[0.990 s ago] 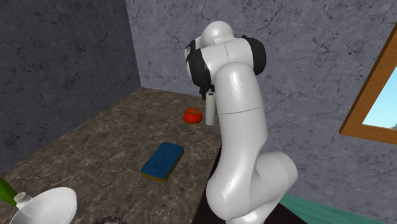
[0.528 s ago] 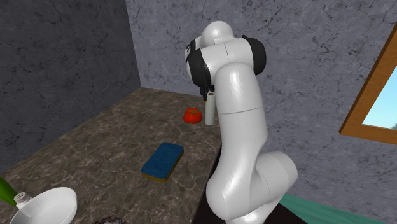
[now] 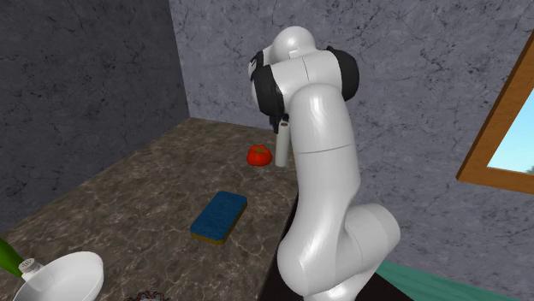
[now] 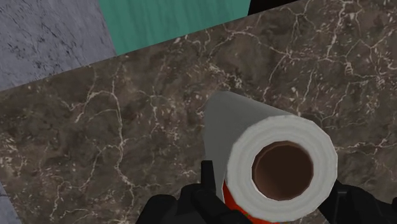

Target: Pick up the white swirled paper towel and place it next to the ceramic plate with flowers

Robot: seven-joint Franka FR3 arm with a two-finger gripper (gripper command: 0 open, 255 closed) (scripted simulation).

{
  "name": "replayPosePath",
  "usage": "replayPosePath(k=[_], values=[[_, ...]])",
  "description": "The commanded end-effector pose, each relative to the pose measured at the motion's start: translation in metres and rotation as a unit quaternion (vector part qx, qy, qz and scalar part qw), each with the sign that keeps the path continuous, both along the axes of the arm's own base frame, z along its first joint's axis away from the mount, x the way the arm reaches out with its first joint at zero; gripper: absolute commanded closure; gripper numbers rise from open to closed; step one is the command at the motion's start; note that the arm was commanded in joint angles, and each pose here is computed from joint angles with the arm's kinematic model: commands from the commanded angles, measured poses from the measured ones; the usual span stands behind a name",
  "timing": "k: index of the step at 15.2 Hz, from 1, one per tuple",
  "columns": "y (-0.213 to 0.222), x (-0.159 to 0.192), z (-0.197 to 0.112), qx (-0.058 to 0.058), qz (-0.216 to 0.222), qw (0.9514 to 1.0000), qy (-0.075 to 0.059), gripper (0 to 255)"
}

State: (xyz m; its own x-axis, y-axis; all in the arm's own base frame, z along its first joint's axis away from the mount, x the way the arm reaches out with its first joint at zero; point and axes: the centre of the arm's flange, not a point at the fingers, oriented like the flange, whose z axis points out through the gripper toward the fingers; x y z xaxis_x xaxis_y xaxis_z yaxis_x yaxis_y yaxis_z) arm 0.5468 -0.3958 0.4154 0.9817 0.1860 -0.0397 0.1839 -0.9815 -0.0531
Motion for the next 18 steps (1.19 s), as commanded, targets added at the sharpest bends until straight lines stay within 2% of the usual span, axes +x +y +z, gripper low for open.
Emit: replayPosePath(k=[1,16,18], values=[[0.000,0.001,0.009,0.000,0.000,1.0000,0.000,255],[0.000,0.001,0.088,0.000,0.000,1.0000,0.000,255],[0.024,-0.007,0.096,0.000,0.000,1.0000,0.000,255]])
